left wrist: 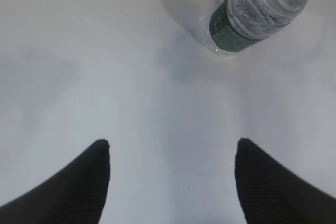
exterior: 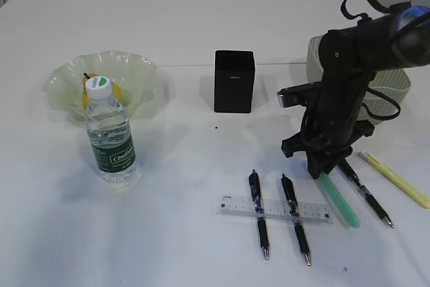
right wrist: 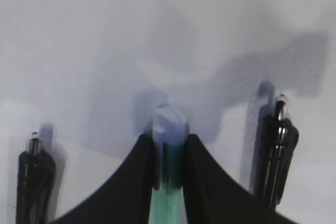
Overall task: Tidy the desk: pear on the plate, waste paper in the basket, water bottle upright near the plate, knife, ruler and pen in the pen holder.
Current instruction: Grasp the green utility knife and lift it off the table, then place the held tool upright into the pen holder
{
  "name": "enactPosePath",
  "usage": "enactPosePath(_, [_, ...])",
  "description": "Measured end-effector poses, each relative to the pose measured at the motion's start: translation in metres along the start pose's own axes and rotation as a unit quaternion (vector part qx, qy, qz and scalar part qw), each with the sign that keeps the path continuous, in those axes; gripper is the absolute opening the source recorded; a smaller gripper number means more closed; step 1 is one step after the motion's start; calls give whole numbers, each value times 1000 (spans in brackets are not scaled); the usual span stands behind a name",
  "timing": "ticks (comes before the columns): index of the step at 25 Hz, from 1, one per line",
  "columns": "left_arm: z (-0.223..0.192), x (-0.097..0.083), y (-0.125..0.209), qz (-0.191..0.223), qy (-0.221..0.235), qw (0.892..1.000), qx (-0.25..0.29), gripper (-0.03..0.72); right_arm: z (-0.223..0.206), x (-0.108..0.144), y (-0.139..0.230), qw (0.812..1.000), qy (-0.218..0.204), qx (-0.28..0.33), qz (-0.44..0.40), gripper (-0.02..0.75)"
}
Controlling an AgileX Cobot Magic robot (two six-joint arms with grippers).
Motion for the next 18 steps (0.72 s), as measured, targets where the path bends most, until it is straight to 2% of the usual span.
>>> enactPosePath(5, [0,0,0,0,0,1000,0,527,18,-2,-6,1000,6,-18,1,123])
enactPosePath(18, [0,0,2,0,-1,1000,5,527,95,-8,-50,992,12,-124,-9,123])
Point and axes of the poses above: a point on each arm's last joint axis where the gripper is mounted, z pointing back along that axis away from the gripper, x along the wrist's bending axis when the last joint is at zero, y = z × x, the point moved 7 cm from there along -z, pointing out along that axis toward the gripper, and after that the axes turned 11 degrees about z, right-handed, at the moved point
